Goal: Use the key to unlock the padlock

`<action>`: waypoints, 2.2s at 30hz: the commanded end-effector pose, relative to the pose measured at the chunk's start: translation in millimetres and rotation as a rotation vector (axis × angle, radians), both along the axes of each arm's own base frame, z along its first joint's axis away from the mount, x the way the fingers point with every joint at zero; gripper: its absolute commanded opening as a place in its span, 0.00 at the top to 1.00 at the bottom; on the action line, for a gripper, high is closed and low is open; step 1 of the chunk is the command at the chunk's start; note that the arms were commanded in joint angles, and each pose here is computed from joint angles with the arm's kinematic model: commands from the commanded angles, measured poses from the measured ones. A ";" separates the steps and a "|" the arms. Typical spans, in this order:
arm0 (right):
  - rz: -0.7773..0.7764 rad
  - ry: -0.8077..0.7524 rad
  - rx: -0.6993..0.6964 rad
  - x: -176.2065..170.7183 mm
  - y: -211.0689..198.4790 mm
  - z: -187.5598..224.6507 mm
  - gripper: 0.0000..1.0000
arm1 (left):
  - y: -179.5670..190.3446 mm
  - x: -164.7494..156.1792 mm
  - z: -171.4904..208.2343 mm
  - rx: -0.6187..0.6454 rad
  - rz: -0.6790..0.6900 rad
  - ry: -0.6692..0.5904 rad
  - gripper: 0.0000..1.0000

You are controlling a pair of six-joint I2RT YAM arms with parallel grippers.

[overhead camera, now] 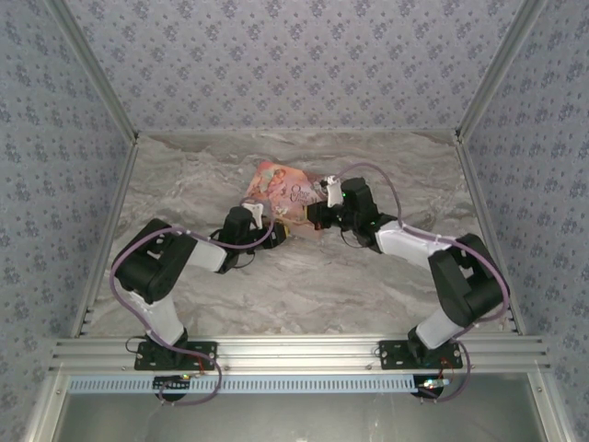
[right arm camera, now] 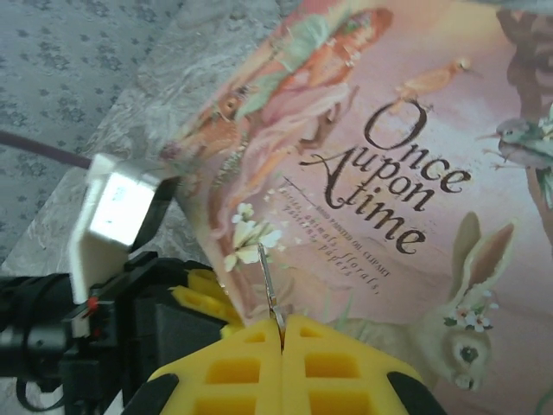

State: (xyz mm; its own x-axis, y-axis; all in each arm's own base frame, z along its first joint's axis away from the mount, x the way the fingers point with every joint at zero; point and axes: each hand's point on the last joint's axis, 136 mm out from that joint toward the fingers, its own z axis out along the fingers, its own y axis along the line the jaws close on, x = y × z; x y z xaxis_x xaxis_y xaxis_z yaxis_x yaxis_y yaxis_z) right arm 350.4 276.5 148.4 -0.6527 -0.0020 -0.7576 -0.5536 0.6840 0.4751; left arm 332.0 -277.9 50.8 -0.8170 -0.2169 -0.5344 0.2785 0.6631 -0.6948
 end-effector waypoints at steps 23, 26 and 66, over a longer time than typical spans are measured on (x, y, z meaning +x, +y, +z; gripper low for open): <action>0.195 -0.077 -0.189 -59.6 5.6 -75.5 1.00 | -27.0 -6.7 77.9 -0.215 0.108 0.180 0.80; 0.191 -0.104 -0.180 -53.7 8.3 -71.2 1.00 | -26.8 -9.9 78.9 -0.202 0.105 0.193 0.80; 0.264 -0.149 -0.085 -40.8 28.8 -66.5 1.00 | -34.5 -16.2 95.3 -0.214 0.065 0.256 0.81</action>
State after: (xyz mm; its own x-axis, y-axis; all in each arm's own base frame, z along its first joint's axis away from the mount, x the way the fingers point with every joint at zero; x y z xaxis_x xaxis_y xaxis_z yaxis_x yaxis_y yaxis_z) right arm 307.3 297.7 76.2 -0.5193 -0.2399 -0.8202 -0.7584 0.5716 0.3130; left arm 314.3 -290.8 94.1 -0.8958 -0.3714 -0.2441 -0.0416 0.6170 -0.7859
